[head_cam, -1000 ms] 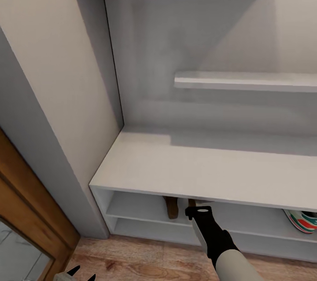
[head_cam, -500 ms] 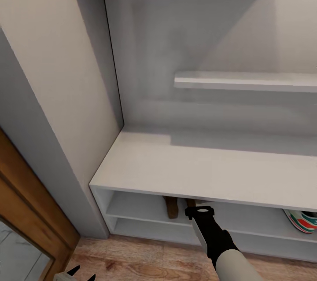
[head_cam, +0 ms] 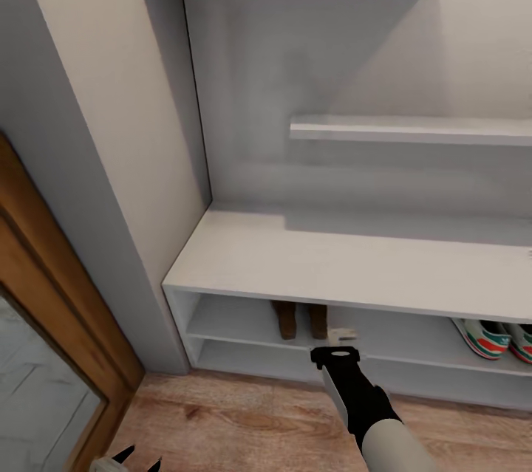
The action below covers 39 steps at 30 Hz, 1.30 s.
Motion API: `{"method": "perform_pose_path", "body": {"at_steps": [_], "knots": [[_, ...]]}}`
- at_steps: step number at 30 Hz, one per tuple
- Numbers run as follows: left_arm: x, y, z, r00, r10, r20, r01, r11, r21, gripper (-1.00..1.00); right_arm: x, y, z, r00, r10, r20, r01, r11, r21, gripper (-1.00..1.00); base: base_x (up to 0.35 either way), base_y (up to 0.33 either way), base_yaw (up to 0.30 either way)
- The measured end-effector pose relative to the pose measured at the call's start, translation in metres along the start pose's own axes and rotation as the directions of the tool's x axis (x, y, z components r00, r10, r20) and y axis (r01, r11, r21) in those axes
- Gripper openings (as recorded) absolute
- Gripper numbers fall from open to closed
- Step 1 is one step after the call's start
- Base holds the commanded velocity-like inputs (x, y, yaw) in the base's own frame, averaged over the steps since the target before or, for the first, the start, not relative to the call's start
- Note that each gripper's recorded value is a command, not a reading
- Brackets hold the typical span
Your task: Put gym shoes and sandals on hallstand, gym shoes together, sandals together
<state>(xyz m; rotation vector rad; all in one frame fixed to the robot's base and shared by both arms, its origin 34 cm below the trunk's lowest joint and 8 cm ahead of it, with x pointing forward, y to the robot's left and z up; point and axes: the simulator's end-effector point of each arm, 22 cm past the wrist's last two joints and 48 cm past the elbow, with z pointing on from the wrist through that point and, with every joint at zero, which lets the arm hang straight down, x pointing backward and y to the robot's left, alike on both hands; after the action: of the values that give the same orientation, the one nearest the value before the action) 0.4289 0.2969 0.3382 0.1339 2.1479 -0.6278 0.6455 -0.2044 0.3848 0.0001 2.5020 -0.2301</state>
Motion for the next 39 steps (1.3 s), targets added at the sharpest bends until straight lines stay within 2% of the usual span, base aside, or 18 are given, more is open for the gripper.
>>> {"method": "perform_pose_path", "body": {"at_steps": [13,18,21,31,34,39], "knots": [[-0.001,0.002,-0.001,1.0,-0.006,0.005,0.006,1.0,-0.007,1.0,0.002,0.001,0.0,1.0,-0.002,-0.004,0.002,1.0,-0.003,1.0,-0.336,0.0,0.0],[-0.001,0.004,-0.001,1.0,-0.008,0.006,0.008,1.0,-0.013,1.0,0.015,0.004,0.003,0.999,-0.011,-0.031,0.011,1.0,-0.008,1.0,-0.337,0.0,0.0],[-0.001,0.01,-0.001,1.0,-0.006,0.008,0.007,0.999,-0.04,1.0,0.026,0.007,0.005,0.999,-0.015,-0.039,0.015,1.0,-0.013,1.0,-0.337,0.0,0.0],[-0.002,0.028,-0.002,1.0,-0.003,0.01,0.004,0.992,-0.125,1.0,0.054,0.019,0.013,1.0,-0.013,-0.004,0.012,0.999,-0.034,1.0,-0.337,0.0,0.0],[-0.002,0.032,-0.003,1.0,-0.003,0.01,0.005,0.99,-0.142,1.0,0.066,0.01,0.018,1.0,-0.015,0.01,0.015,1.0,-0.024,1.0,-0.337,0.0,0.0],[-0.002,0.038,-0.004,1.0,-0.003,0.011,0.005,0.985,-0.171,1.0,0.092,-0.018,0.026,0.999,-0.024,0.032,0.024,1.0,0.004,1.0,-0.323,0.0,0.0]]}}
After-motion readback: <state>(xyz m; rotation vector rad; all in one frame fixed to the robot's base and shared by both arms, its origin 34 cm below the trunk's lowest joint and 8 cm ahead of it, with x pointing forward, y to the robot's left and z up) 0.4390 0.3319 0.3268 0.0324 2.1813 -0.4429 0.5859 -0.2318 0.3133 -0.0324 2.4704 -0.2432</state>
